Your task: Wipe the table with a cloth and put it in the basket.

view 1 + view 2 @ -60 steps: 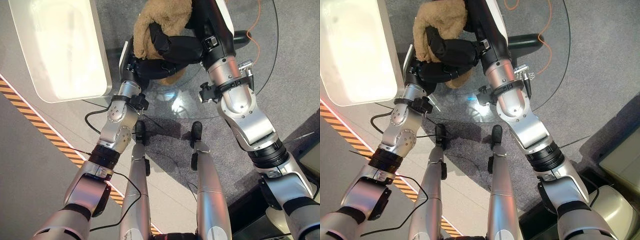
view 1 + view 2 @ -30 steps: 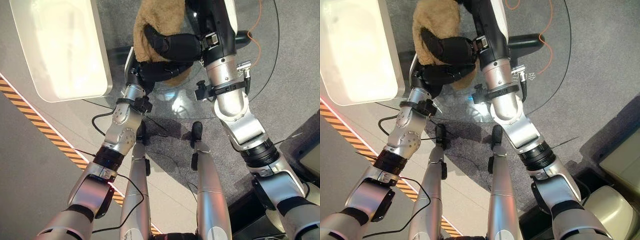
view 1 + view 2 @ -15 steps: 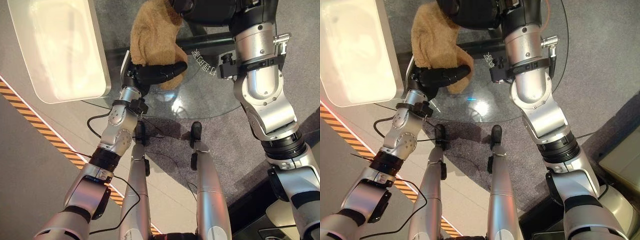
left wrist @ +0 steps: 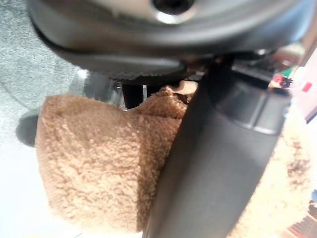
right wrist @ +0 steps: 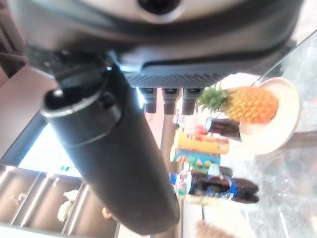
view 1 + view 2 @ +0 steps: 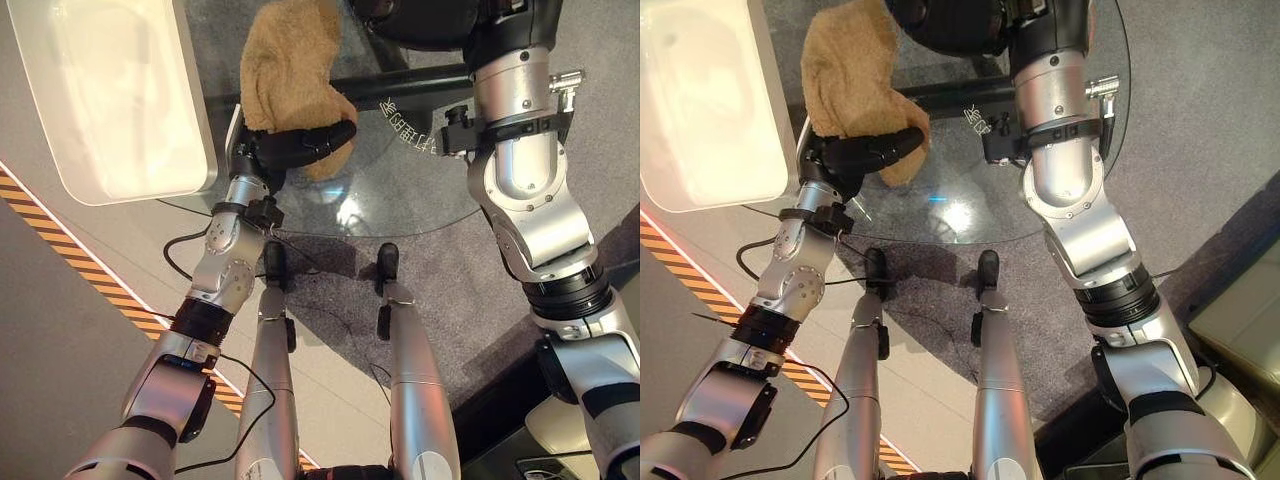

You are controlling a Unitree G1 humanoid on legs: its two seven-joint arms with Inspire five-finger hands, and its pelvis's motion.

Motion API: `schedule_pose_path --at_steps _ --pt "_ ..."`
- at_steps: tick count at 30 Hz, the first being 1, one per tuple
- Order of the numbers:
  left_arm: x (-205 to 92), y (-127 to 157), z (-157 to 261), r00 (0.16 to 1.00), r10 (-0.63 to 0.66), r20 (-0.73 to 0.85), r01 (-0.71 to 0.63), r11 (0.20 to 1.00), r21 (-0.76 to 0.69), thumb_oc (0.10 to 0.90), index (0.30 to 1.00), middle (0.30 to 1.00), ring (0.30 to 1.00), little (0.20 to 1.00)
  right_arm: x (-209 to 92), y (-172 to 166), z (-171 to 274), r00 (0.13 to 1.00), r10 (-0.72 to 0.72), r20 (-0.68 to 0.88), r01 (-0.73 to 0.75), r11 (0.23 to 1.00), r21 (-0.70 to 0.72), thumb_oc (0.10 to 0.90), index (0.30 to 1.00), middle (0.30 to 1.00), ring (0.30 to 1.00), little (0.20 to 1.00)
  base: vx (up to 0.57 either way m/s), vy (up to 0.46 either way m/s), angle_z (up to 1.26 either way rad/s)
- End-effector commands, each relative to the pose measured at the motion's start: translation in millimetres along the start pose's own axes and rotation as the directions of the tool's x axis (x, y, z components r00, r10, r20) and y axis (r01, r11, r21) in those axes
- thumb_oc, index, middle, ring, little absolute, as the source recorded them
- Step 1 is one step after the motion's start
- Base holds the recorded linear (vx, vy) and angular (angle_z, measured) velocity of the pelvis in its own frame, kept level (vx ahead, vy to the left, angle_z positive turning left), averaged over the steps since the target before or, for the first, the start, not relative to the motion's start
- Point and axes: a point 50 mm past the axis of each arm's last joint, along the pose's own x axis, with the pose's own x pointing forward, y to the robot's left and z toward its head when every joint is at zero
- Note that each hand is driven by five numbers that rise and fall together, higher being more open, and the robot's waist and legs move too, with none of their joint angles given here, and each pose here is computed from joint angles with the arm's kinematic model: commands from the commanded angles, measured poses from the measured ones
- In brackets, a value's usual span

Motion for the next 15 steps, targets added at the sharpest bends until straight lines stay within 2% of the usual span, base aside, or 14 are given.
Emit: schedule_pose_path --at_steps 1,7,15 --pt "21 -37 83 0.900 -0.184 0.395 0.197 0.980 0.008 0.100 0.300 0.300 0.300 0.200 13 -27 49 0.958 -0.157 0.240 0.147 0.987 0.059 0.800 0.900 0.900 0.900 0.900 0.00 0.000 0.00" --pt "21 -31 95 0.873 -0.171 0.458 0.186 0.982 0.012 0.100 0.300 0.300 0.300 0.200 10 -45 23 0.955 -0.263 0.136 0.267 0.964 -0.007 0.800 0.900 0.900 0.900 0.900 0.00 0.000 0.00" --pt "21 -20 112 0.832 -0.153 0.533 0.166 0.986 0.023 0.100 0.300 0.300 0.300 0.200 -2 -89 -22 0.896 -0.444 -0.009 0.437 0.885 -0.160 0.800 0.900 0.900 0.900 0.900 0.00 0.000 0.00"
